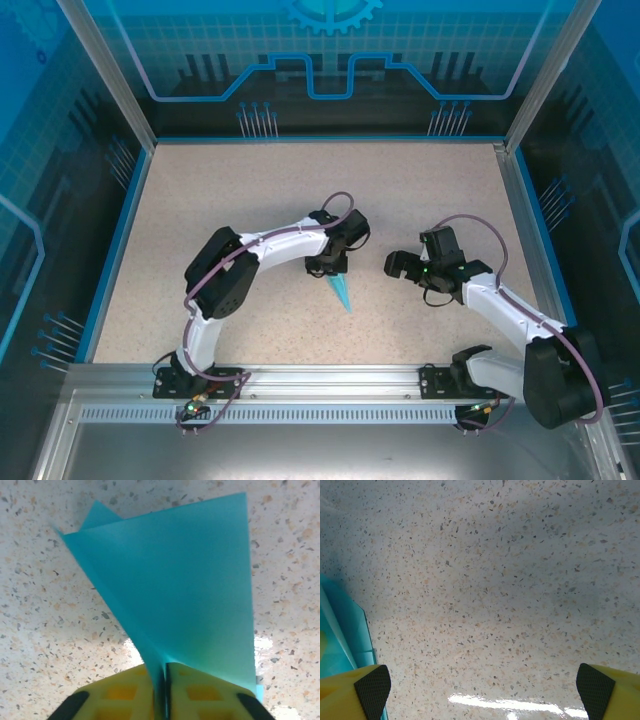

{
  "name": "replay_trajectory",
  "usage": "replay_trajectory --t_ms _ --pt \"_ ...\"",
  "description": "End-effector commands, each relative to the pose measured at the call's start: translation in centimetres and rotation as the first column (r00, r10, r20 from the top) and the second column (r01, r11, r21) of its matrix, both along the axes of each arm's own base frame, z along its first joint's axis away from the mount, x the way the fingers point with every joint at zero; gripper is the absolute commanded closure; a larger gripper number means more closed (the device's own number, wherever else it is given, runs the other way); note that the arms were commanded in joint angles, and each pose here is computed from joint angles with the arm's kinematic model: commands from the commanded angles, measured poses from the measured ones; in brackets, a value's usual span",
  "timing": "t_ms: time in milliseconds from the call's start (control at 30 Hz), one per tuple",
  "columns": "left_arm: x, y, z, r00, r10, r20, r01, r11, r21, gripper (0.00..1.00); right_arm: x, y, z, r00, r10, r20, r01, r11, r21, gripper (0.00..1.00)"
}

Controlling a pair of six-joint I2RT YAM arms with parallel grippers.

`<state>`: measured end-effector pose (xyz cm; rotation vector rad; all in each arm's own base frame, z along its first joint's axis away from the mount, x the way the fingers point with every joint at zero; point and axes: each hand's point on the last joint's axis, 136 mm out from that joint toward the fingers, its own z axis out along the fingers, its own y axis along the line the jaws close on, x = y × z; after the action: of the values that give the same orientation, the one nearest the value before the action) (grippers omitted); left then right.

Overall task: Fold a paper plane with a square sheet of paper (pick it up from the middle)
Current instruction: Turn over a paper plane at the center of the table.

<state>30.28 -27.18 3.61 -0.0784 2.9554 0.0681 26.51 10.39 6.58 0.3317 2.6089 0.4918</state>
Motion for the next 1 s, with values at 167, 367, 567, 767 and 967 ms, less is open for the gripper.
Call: replay_trajectory --t_ms 167,367,567,767,967 --pt "0.8 0.1 6.2 0.983 0.004 0.182 0.017 0.993 -0.116 1.0 0.0 -0.3 0.4 1.0 0.01 0.007 -0.01 1.0 0.009 0.01" --pt "0.6 -2.5 9.8 0.965 -0.052 0.255 0.152 0.909 -0.389 1.0 0.2 0.4 2.8 0.995 0.065 0.079 -0.068 0.997 0.032 0.01" --pt "1.0 -4.1 9.5 0.973 -0.025 0.23 0.167 0.762 -0.626 1.0 -0.2 3.0 4.8 0.986 0.109 0.126 -0.13 0.976 0.175 0.01" --pt "1.0 -5.4 6.6 0.984 -0.011 0.179 0.139 0.678 -0.721 1.0 -0.8 6.8 5.6 0.975 0.172 0.14 -0.2 0.956 0.214 0.11" --pt "0.8 -5.9 3.9 0.991 -0.018 0.13 0.11 0.65 -0.752 1.0 -0.9 10.7 4.9 0.96 0.245 0.133 -0.269 0.939 0.213 0.38"
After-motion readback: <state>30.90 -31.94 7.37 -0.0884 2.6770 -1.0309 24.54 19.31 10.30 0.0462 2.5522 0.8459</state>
